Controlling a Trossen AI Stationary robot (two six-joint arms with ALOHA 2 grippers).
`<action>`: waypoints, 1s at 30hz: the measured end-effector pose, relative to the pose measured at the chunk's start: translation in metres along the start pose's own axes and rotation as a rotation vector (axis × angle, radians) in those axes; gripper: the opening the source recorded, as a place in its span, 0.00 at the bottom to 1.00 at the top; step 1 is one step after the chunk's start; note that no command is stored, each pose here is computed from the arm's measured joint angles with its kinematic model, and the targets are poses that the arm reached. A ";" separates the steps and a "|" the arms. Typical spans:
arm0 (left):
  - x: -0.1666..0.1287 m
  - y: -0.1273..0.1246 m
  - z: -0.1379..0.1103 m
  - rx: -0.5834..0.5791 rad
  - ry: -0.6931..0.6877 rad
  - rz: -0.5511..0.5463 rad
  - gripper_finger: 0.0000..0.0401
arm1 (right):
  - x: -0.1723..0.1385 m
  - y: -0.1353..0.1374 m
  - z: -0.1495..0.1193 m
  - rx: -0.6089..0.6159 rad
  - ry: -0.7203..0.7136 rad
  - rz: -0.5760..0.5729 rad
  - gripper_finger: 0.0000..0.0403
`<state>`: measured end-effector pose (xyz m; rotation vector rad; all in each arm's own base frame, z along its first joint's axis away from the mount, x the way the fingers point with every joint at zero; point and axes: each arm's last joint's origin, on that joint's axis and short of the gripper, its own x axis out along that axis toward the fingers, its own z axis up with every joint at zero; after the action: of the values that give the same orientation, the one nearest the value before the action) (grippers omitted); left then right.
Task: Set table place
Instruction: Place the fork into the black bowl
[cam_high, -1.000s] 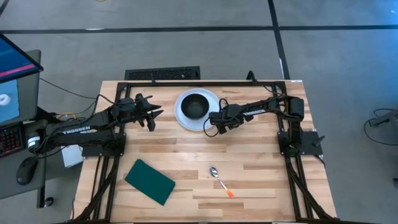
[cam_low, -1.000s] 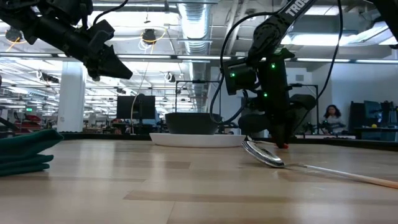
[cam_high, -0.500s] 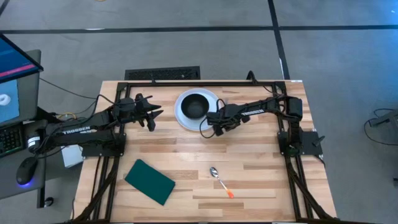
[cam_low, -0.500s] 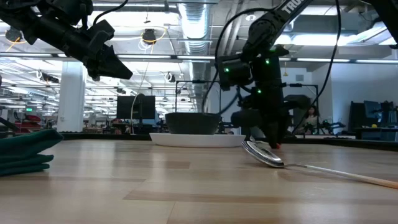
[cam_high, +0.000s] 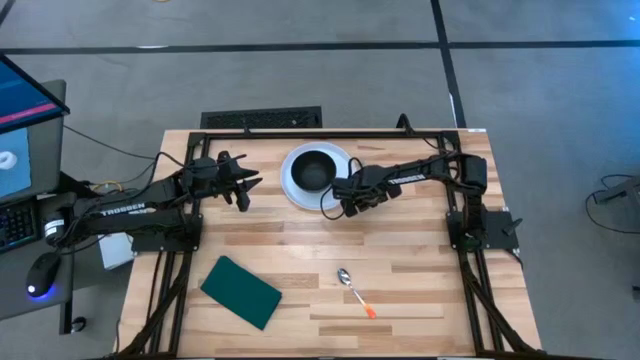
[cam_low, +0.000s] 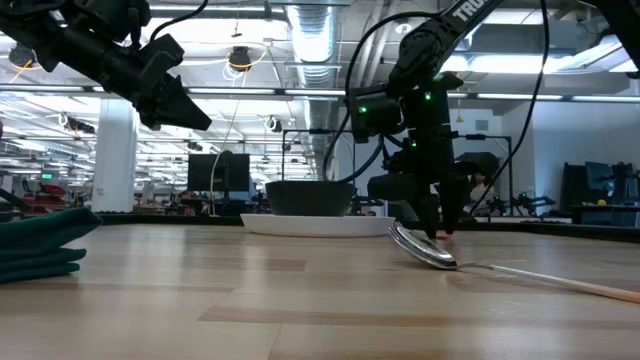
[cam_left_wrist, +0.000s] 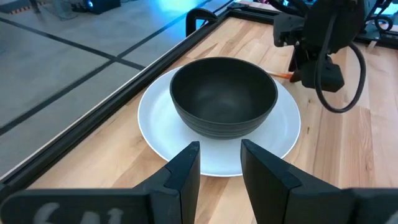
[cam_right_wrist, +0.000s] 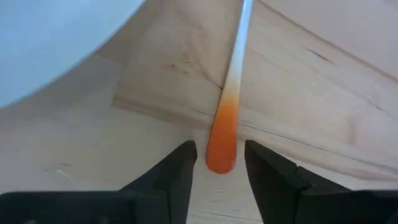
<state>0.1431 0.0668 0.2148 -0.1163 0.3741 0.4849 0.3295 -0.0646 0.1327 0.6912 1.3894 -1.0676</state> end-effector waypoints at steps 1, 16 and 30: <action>0.000 0.000 0.000 0.000 0.000 0.000 0.26 | 0.000 -0.001 0.001 0.011 0.002 0.001 0.44; 0.000 0.000 -0.005 0.003 0.047 0.002 0.26 | 0.004 0.000 0.002 0.141 -0.012 0.040 0.47; 0.000 0.000 -0.005 0.003 0.054 0.002 0.26 | 0.007 0.002 0.002 0.144 -0.047 0.057 0.44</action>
<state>0.1412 0.0659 0.2100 -0.1263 0.4275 0.4842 0.3316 -0.0668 0.1261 0.8005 1.2545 -1.1391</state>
